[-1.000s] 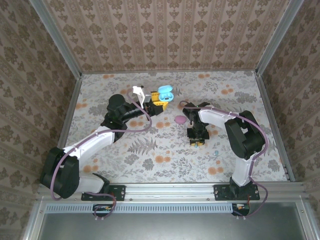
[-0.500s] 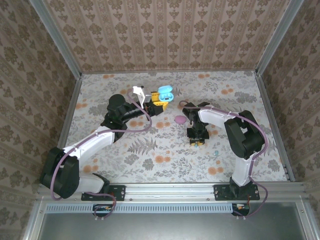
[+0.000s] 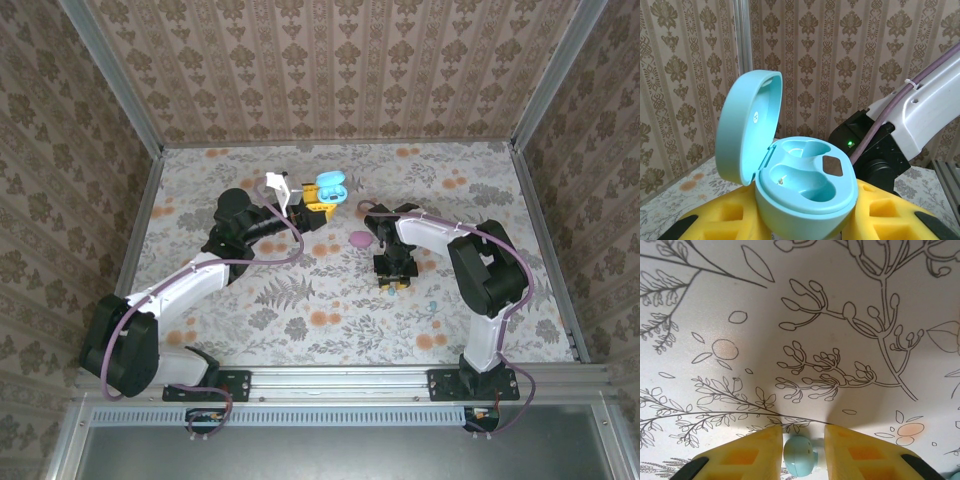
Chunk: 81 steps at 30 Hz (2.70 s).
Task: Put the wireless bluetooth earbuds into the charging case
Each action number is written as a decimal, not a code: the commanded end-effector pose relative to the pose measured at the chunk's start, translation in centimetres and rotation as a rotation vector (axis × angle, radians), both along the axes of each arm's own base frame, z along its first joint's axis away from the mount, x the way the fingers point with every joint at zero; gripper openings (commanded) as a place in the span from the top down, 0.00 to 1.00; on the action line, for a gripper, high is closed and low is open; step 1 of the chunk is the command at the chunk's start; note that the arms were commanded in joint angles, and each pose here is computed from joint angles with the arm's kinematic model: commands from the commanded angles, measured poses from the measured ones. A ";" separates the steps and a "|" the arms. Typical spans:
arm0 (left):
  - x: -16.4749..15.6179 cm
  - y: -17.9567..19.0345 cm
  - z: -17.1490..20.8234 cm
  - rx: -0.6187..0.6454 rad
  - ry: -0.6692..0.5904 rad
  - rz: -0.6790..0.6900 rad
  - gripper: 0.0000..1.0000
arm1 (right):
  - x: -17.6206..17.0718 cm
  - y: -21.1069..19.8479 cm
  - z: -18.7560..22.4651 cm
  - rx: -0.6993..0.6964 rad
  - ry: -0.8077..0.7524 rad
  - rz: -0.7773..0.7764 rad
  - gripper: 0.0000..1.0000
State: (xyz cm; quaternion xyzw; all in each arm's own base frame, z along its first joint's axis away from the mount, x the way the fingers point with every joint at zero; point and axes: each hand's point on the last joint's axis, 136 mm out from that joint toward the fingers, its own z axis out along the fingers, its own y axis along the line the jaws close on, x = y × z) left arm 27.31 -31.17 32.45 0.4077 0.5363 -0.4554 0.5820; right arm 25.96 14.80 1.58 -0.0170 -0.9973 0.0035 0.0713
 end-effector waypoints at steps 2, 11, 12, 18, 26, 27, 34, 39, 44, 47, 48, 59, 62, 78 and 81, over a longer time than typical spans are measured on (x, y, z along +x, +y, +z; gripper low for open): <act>-0.2 0.4 1.1 -0.016 -0.038 0.004 0.67 | -0.4 0.2 -0.3 -0.003 0.039 0.039 0.71; -0.1 0.5 1.1 -0.017 -0.036 0.007 0.67 | -0.7 0.2 -0.4 0.004 0.046 0.038 0.77; -0.1 0.4 1.1 -0.016 -0.035 0.007 0.67 | -0.6 0.2 -0.3 0.005 0.042 0.038 0.76; -0.1 0.4 1.0 -0.015 -0.034 0.006 0.67 | -0.9 0.2 -0.2 0.008 0.056 0.034 0.71; -0.2 0.5 1.0 -0.015 -0.034 0.009 0.67 | -1.3 0.4 0.3 0.021 0.065 0.043 0.71; -0.2 0.5 0.9 -0.014 -0.034 0.009 0.67 | -1.3 0.4 0.3 0.021 0.064 0.043 0.72; -0.1 0.5 0.9 -0.014 -0.034 0.010 0.67 | -1.2 0.1 0.0 0.001 0.067 0.047 0.74; -0.2 0.5 0.8 -0.012 -0.032 0.010 0.67 | -1.4 -0.1 0.0 -0.009 0.076 0.055 0.72; -0.2 0.5 0.8 -0.012 -0.032 0.010 0.67 | -1.6 -0.1 -0.1 -0.007 0.085 0.063 0.73; -0.2 0.5 0.9 -0.012 -0.034 0.010 0.67 | -1.5 -0.1 -0.1 -0.005 0.082 0.064 0.74; -0.2 0.5 0.8 -0.011 -0.032 0.011 0.67 | -1.5 -0.1 -0.1 -0.005 0.079 0.064 0.74; -0.3 0.6 0.9 -0.011 -0.034 0.011 0.67 | -0.2 0.6 1.5 0.050 -0.015 0.039 0.79; -0.3 0.6 0.9 -0.011 -0.035 0.012 0.67 | 0.3 1.5 2.7 0.133 -0.057 0.007 0.80; 0.3 1.2 1.7 -0.032 -0.055 0.068 0.68 | 4.8 7.7 20.4 1.236 -0.354 -0.150 0.79; 0.4 1.3 1.8 -0.037 -0.059 0.079 0.68 | 4.7 8.2 22.5 1.348 -0.346 -0.116 0.79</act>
